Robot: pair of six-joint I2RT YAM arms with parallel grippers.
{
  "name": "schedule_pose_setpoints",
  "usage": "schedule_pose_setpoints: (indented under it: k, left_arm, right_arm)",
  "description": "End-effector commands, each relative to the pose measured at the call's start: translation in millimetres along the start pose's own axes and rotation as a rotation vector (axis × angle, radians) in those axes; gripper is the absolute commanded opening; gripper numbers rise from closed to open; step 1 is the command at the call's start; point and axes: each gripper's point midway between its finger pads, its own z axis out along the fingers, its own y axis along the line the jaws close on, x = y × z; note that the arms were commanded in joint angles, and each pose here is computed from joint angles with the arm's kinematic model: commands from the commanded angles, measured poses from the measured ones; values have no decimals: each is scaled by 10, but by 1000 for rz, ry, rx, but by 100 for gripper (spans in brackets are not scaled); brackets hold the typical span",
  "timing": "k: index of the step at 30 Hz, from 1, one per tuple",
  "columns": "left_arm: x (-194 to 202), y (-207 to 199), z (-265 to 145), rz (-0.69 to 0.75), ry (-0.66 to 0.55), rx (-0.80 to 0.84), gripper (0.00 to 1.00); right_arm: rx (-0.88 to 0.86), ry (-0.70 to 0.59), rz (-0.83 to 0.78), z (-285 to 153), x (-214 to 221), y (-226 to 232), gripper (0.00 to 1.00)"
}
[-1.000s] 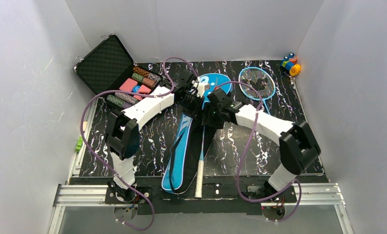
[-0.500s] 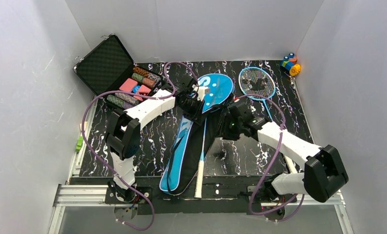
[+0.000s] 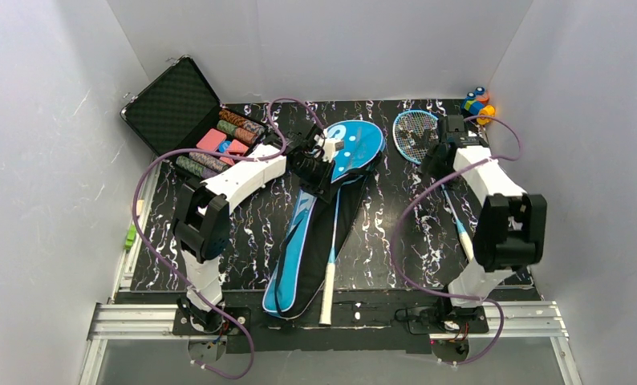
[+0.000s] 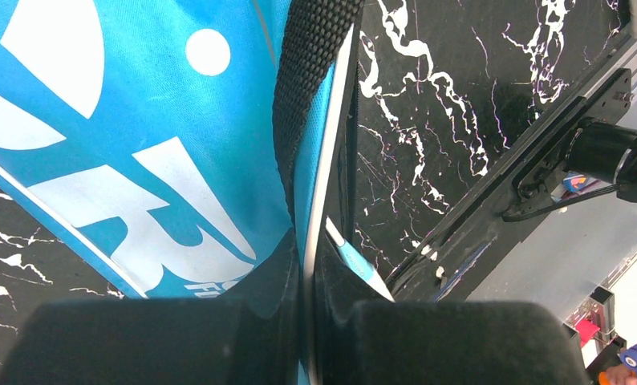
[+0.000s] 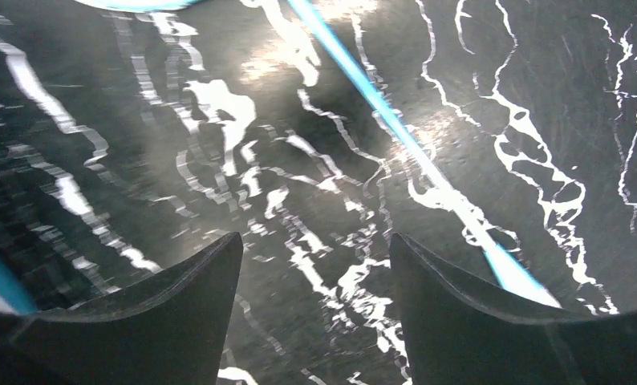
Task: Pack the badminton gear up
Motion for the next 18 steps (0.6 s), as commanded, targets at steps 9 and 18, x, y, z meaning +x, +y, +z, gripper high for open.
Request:
schedule_pose_setpoints:
  k: [9, 18]
  left_arm:
    - [-246, -103, -373, 12, -108, 21, 0]
    - [-291, -85, -473, 10, -132, 15, 0]
  right_arm:
    - [151, 116, -4, 459, -77, -597, 75]
    - [136, 224, 0, 696, 160, -581, 70]
